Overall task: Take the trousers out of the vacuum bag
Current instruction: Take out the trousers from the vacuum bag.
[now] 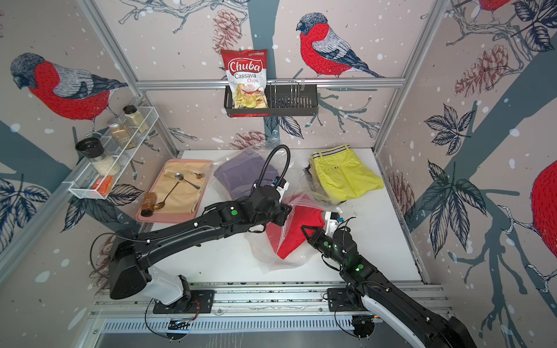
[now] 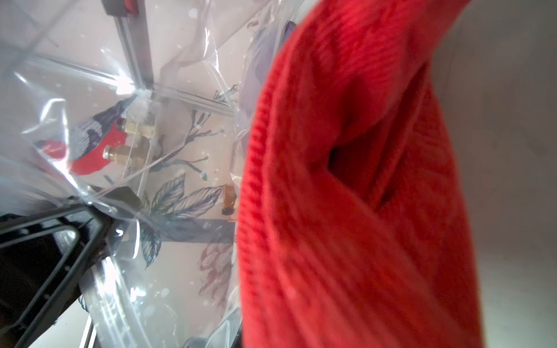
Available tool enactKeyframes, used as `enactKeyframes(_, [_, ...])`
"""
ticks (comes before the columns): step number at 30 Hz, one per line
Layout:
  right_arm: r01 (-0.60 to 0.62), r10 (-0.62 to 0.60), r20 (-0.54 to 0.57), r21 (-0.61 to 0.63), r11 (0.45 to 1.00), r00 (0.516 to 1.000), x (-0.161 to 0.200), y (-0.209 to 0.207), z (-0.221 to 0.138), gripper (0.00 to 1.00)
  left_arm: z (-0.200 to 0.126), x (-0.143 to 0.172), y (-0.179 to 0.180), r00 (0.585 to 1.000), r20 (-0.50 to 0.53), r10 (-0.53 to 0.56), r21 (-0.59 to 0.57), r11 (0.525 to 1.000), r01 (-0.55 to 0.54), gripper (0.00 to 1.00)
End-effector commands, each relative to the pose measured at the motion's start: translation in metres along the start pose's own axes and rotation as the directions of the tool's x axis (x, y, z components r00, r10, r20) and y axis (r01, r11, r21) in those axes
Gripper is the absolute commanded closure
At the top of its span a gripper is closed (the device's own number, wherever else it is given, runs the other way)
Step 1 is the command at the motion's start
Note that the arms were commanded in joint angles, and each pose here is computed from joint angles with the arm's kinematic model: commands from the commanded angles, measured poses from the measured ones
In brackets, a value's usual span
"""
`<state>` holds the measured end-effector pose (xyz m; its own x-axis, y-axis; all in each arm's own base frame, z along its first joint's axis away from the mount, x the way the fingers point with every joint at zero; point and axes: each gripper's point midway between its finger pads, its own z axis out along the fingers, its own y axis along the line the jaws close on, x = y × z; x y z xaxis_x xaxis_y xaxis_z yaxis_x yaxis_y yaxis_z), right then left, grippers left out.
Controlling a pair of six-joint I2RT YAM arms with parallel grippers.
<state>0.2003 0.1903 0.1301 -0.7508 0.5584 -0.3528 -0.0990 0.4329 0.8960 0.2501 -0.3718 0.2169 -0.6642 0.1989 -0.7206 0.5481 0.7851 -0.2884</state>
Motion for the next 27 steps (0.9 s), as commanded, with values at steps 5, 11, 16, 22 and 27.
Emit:
enactKeyframes(5, [-0.002, 0.001, 0.010, 0.118, 0.993, 1.000, -0.001, -0.015, -0.022, 1.00, 0.004, -0.004, 0.001, 0.999, 0.029, -0.016, 0.003, 1.000, 0.015, 0.22])
enactKeyframes(11, [0.050, -0.054, 0.020, 0.140, 0.989, 0.998, -0.009, 0.004, -0.047, 1.00, 0.012, -0.010, -0.001, 0.999, 0.030, -0.023, 0.015, 1.000, 0.022, 0.02])
enactKeyframes(16, [0.088, -0.095, 0.044, 0.129, 0.988, 0.995, -0.021, 0.032, -0.071, 1.00, 0.016, -0.012, -0.004, 0.999, 0.029, -0.027, 0.036, 0.999, 0.026, 0.02])
enactKeyframes(22, [0.175, -0.178, 0.081, 0.046, 0.983, 0.981, -0.040, 0.089, -0.098, 1.00, 0.017, -0.010, -0.004, 0.999, 0.025, -0.034, 0.044, 0.999, 0.033, 0.02])
enactKeyframes(27, [0.251, -0.247, 0.135, -0.012, 0.968, 0.960, -0.059, 0.138, -0.119, 1.00, 0.020, -0.004, -0.002, 0.999, 0.016, -0.039, 0.040, 0.998, 0.039, 0.02])
